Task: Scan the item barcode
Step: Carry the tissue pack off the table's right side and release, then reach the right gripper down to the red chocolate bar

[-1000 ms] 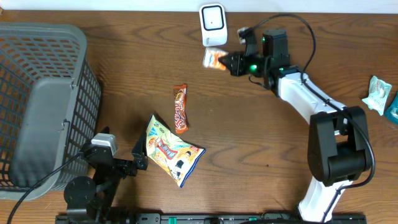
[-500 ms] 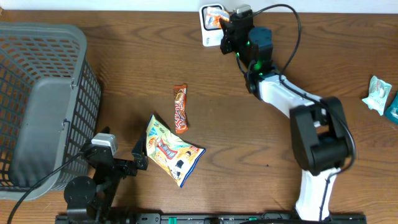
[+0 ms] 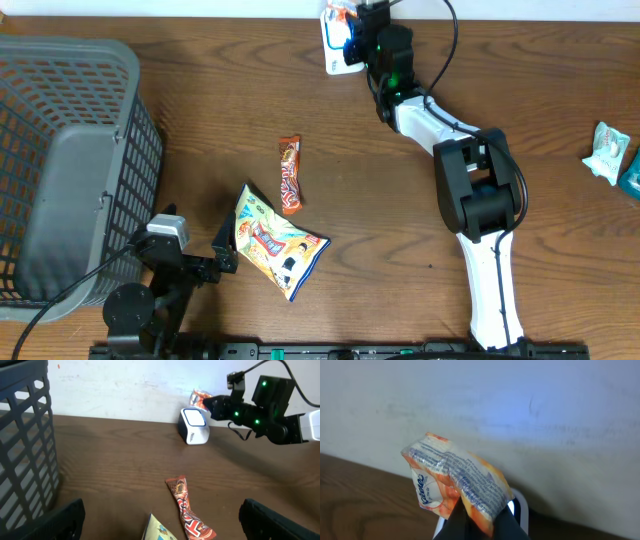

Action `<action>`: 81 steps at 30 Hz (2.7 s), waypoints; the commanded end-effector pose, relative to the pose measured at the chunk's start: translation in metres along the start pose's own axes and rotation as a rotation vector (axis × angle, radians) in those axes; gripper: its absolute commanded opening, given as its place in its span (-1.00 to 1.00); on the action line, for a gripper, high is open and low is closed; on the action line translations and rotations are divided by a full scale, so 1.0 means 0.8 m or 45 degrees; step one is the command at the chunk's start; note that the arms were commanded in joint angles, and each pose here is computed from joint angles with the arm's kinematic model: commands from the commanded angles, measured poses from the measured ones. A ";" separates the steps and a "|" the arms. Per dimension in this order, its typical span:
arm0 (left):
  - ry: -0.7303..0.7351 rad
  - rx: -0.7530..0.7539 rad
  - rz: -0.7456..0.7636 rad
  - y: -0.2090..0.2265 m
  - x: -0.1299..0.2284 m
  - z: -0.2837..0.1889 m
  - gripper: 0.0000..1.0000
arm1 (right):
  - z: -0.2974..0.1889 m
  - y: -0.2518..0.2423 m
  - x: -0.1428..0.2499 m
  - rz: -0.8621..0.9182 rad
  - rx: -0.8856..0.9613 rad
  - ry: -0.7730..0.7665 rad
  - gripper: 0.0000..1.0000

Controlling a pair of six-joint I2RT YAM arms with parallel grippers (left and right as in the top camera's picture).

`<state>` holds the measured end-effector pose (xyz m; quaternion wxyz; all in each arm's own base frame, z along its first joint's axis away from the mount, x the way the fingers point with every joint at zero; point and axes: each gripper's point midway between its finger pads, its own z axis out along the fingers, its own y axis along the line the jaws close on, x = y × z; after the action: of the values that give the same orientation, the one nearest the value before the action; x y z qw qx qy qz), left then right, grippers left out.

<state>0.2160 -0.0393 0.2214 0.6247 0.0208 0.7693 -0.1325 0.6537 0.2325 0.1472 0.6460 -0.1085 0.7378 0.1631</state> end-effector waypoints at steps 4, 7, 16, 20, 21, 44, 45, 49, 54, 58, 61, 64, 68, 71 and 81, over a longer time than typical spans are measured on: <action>0.004 0.023 0.018 -0.004 0.002 0.000 0.96 | 0.004 -0.001 0.006 -0.015 0.018 0.025 -0.98; 0.004 0.023 0.018 -0.004 0.002 0.000 0.96 | 0.003 0.000 0.000 -0.016 0.017 0.017 -0.98; 0.004 0.023 0.018 -0.004 0.002 0.000 0.96 | -0.043 -0.035 -0.056 -0.005 0.176 0.211 -0.98; 0.004 0.023 0.018 -0.004 0.002 0.000 0.96 | -0.107 -0.110 -0.075 -0.035 0.538 0.392 -0.98; 0.004 0.023 0.018 -0.004 0.002 0.000 0.96 | -0.126 -0.129 -0.078 -0.046 0.626 0.436 -0.98; 0.004 0.023 0.018 -0.004 0.002 0.000 0.96 | -0.506 -0.474 0.134 0.404 1.617 1.249 -0.24; 0.004 0.023 0.018 -0.004 0.002 0.000 0.95 | -0.506 -0.475 0.125 0.405 1.621 1.232 0.08; 0.004 0.023 0.018 -0.004 0.002 0.000 0.96 | -0.482 -0.467 0.061 0.422 1.532 1.082 0.55; 0.004 0.023 0.018 -0.004 0.002 0.000 0.96 | -0.417 -0.403 -0.034 0.570 1.117 0.790 0.99; 0.004 0.023 0.018 -0.004 0.002 0.000 0.96 | -0.375 -0.298 -0.106 0.879 0.665 0.603 0.99; 0.004 0.023 0.018 -0.004 0.002 0.000 0.96 | -0.364 -0.244 -0.123 1.049 0.509 0.599 0.99; 0.004 0.023 0.018 -0.004 0.002 0.000 0.96 | -0.352 -0.186 -0.123 1.215 0.348 0.673 0.99; 0.004 0.023 0.018 -0.004 0.002 0.000 0.96 | -0.334 -0.106 -0.113 1.268 0.123 0.815 0.99; 0.004 0.023 0.018 -0.004 0.002 0.000 0.96 | -0.325 -0.044 -0.103 1.242 -0.005 0.923 0.98; 0.004 0.023 0.018 -0.004 0.002 0.000 0.96 | -0.315 0.129 -0.044 0.616 -0.157 1.135 0.98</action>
<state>0.2162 -0.0394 0.2205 0.6239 0.0208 0.7699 -0.1327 0.3971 0.2129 0.2431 0.1898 0.0190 0.9148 0.3561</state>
